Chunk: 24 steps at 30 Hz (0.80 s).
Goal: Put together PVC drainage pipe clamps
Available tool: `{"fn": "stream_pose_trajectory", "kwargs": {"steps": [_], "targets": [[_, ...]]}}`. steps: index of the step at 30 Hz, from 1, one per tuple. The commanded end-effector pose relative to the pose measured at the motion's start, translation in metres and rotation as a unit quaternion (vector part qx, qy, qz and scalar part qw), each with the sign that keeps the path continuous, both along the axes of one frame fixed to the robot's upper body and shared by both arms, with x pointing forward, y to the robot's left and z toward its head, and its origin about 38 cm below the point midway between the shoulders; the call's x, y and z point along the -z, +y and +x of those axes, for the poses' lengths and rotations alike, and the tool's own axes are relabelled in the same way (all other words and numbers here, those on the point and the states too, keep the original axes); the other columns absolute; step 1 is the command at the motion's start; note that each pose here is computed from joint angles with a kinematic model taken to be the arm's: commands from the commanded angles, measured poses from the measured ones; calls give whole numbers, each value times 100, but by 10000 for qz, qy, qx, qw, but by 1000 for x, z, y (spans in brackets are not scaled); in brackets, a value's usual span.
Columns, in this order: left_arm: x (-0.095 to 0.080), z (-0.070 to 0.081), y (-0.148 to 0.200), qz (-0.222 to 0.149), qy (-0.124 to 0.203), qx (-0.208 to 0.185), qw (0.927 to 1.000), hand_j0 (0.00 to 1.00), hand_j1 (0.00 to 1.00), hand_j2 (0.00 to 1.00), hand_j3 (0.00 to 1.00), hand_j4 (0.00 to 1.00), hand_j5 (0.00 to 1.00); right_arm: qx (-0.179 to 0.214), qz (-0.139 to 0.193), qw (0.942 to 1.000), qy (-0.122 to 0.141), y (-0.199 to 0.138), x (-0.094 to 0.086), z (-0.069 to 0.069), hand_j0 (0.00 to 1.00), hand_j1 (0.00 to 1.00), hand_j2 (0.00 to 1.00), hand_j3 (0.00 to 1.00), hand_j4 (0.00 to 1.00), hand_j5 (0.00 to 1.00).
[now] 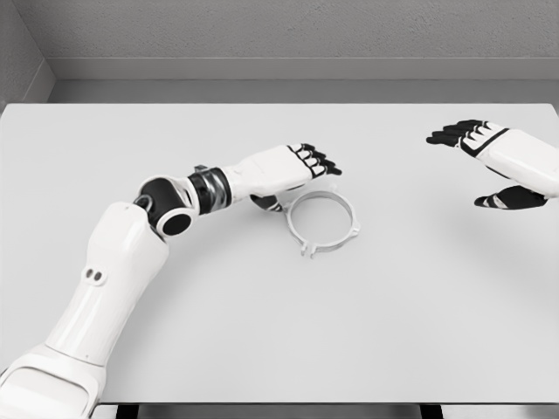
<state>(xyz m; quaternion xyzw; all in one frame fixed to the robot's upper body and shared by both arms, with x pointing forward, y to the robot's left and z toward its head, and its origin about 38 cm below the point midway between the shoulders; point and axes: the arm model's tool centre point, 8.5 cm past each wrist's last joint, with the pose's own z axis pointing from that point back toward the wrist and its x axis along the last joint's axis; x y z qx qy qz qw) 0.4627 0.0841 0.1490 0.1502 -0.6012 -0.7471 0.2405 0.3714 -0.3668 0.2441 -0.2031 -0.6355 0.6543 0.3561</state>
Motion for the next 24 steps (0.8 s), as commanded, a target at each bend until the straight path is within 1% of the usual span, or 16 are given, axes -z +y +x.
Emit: {"fn": "stream_pose_trajectory", "kwargs": {"steps": [1,6,8,12,13,19,24], "targets": [[-1,1,4,-34,3,-50,10000,100,100,100,100,100,100,-1,21,10000,-1,0,-1,0,100,100,100,100,100,100],[-2,6,9,0,12,-108,9999,100,100,100,100,100,100,1,8,10000,-3,0,-1,0,100,100,100,100,100,100],[2,8,8,30,85,-124,9999,100,100,100,100,100,100,1,8,10000,-3,0,-1,0,100,100,100,100,100,100],[2,10,9,34,88,-139,9999,100,100,100,100,100,100,-1,7,10000,4,0,-1,-1,100,100,100,100,100,100],[5,11,10,49,142,-160,9998,100,100,100,100,100,100,-2,5,10000,11,0,0,-1,100,100,100,100,100,100],[0,11,-6,-9,117,-34,9999,100,100,100,100,100,100,-2,-11,10000,1,-1,-1,-1,100,100,100,100,100,100],[1,9,-12,-51,149,2,9999,100,100,100,100,100,100,0,-12,10000,7,-1,-1,-1,100,100,100,100,100,100]]}}
